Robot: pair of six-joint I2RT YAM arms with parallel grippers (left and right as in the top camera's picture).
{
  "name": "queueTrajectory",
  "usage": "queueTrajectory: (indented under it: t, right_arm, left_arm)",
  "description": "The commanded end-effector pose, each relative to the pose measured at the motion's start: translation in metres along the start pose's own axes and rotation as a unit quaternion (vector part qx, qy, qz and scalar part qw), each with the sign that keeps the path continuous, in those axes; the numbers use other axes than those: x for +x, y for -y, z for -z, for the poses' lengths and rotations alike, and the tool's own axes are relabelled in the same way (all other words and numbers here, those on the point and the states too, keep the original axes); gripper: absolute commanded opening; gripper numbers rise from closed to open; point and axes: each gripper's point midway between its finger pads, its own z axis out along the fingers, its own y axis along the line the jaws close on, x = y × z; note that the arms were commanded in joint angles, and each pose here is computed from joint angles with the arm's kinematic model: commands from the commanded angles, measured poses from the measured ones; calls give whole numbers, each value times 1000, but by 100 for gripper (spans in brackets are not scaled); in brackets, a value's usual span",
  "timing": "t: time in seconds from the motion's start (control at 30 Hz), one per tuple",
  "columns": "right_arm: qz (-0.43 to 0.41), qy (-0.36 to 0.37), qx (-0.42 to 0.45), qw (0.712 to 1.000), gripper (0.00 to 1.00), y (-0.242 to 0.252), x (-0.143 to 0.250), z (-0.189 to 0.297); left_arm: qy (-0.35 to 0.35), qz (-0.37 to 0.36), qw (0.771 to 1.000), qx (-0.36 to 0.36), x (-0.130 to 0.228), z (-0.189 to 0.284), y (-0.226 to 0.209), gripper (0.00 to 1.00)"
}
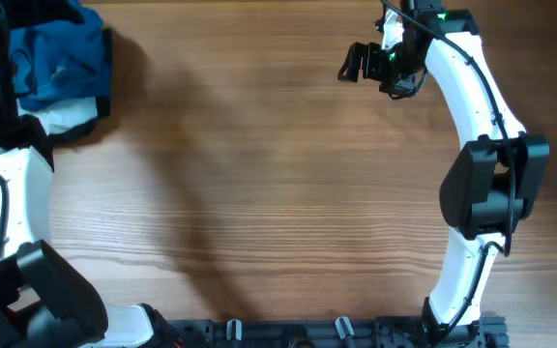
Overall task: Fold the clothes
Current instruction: 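Carry the bundle left and place it on the clothes stack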
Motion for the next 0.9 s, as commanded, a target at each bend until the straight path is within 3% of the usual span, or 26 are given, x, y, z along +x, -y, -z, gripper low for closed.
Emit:
queueTrajectory:
  t: [0.0,0.07,0.17,0.23,0.37,0.5,0.63,0.73,0.87]
  right_arm:
    - [-6,9,7,1000,100,0,-2,12]
    - [-9,3,9,1000,99,1,1,12]
    - [-10,0,9,1000,99,1,2,12]
    - [-10,1,9,1000,99,1,2,12]
    - [-8,6,8,1000,100,1,-1,12]
    - [-5,11,6,1000,100,-1,-3,12]
    - [-6,11,6,1000,99,-1,-3,12]
    - [-7,7,5,1000,99,-1,-1,12]
    - [-3,2,6,1000,99,-4,2,11]
  left_arm:
    - [64,-140,988,-3,-29,-3,12,4]
    - [88,-186,979,5,-34,-5,8,4]
    - [111,-182,977,-23,-39,-11,-14,4]
    - [118,-135,983,-47,-39,-18,-34,4]
    - [132,28,985,-103,-44,-34,-66,4]
    - [146,103,981,-72,-69,-69,-34,4]
    - [122,103,986,-51,-83,-109,-2,4]
    - [38,116,989,-83,-50,-130,-29,4]
    - [-74,152,966,-195,25,-122,-122,4]
